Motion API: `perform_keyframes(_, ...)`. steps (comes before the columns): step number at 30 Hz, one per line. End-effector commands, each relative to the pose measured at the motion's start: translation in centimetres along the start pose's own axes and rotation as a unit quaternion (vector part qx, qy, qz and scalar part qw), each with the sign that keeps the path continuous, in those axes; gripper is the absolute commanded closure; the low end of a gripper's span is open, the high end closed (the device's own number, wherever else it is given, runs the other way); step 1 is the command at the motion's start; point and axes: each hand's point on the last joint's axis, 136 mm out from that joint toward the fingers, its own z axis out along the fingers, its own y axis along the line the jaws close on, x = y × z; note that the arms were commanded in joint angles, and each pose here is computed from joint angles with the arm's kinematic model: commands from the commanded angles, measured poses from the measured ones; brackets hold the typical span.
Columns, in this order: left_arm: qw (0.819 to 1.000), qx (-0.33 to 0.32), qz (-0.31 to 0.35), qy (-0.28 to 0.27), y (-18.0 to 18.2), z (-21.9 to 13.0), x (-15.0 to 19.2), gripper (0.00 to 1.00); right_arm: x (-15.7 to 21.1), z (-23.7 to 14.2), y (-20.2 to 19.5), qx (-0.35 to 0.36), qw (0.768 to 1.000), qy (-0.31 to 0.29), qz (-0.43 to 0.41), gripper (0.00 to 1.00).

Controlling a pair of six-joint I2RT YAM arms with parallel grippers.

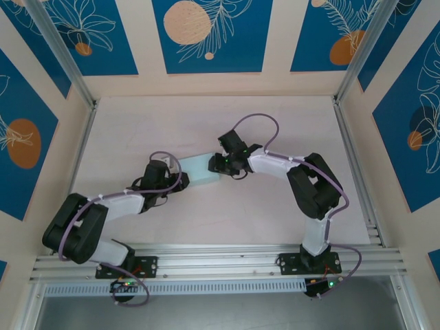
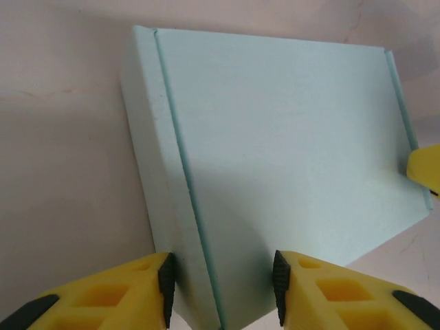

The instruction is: Fold the paper box

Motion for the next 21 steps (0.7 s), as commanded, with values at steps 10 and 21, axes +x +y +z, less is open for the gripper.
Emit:
perform_keyframes(10,0.998,-0.010,0.031,-0.044,-0.7,-3.8,-2.9,0.05,-1.1,-4.6,0.6,0.014,0.998,-0.020,-0.056,0.44)
perform_keyframes(21,0.990,-0.060,0.071,-0.105,0.6,-9.5,-4.8,0.00,0.4,-13.7,-4.9,0.100,0.986,-0.121,-0.055,0.32)
